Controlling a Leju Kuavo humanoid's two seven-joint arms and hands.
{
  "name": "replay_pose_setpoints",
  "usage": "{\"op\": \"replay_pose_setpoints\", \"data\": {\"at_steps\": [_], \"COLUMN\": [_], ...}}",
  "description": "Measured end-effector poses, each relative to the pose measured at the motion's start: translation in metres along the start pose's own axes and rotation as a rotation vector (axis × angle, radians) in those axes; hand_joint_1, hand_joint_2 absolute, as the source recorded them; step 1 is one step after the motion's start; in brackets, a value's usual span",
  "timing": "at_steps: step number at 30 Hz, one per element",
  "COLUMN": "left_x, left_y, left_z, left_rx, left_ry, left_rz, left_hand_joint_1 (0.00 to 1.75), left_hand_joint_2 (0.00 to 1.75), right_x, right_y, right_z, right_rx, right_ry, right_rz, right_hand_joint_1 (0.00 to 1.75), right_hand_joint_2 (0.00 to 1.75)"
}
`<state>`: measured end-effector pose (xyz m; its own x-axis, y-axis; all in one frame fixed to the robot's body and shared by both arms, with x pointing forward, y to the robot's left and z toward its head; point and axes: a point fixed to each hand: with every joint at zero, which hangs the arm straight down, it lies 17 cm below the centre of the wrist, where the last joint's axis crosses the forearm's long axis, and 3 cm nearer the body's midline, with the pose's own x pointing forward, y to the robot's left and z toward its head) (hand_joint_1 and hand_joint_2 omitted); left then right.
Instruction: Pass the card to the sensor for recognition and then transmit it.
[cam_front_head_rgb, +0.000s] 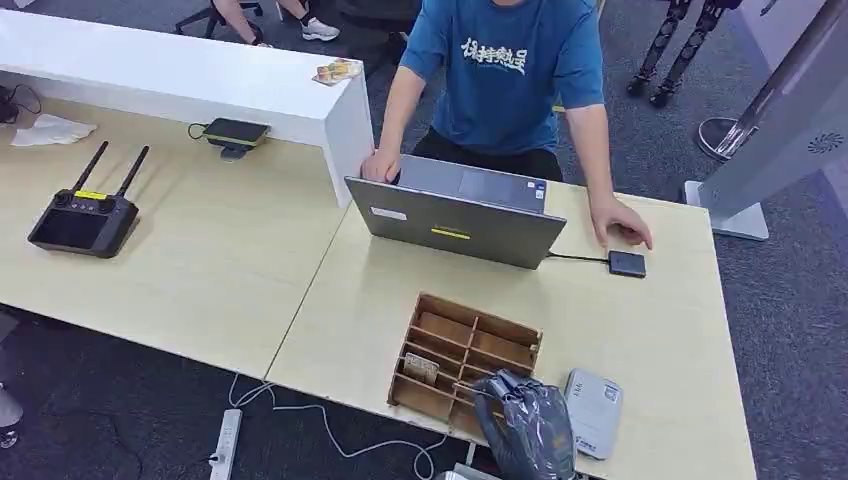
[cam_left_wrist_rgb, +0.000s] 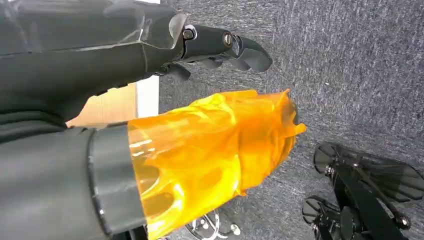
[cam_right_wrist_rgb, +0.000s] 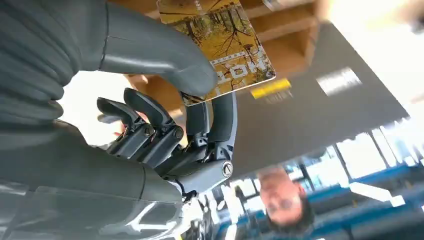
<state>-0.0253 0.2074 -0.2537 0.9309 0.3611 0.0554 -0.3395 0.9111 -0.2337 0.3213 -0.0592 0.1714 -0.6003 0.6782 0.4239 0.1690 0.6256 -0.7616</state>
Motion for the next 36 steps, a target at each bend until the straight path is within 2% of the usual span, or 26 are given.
{"op": "replay_pose_setpoints", "data": {"at_steps": [11, 16, 22, 33, 36], "left_x": [-0.002, -0.006, -0.01, -0.012, -0.014], "left_y": [0.0, -0.002, -0.005, -0.004, -0.002], "left_z": [0.0, 0.0, 0.002, 0.002, 0.004], "left_rx": [-0.001, -0.011, -0.036, -0.038, -0.04], "left_ry": [0.006, 0.018, 0.038, 0.043, 0.055], "left_rz": [-0.027, -0.061, -0.105, -0.126, -0.164], "left_hand_joint_1": [0.0, 0.0, 0.0, 0.0, 0.0], "left_hand_joint_2": [0.0, 0.0, 0.0, 0.0, 0.0], "right_x": [0.026, 0.012, -0.003, -0.012, -0.019], "right_y": [-0.05, -0.09, -0.125, -0.139, -0.147], "right_z": [-0.027, -0.05, -0.081, -0.099, -0.116], "right_rx": [-0.206, -0.351, -0.464, -0.509, -0.525], "right_ry": [-0.071, -0.047, -0.03, -0.025, -0.012], "right_rz": [-0.148, -0.194, -0.211, -0.198, -0.207], "right_hand_joint_1": [1.75, 1.75, 1.75, 1.75, 1.75], "right_hand_joint_2": [1.75, 1.75, 1.75, 1.75, 1.75]}}
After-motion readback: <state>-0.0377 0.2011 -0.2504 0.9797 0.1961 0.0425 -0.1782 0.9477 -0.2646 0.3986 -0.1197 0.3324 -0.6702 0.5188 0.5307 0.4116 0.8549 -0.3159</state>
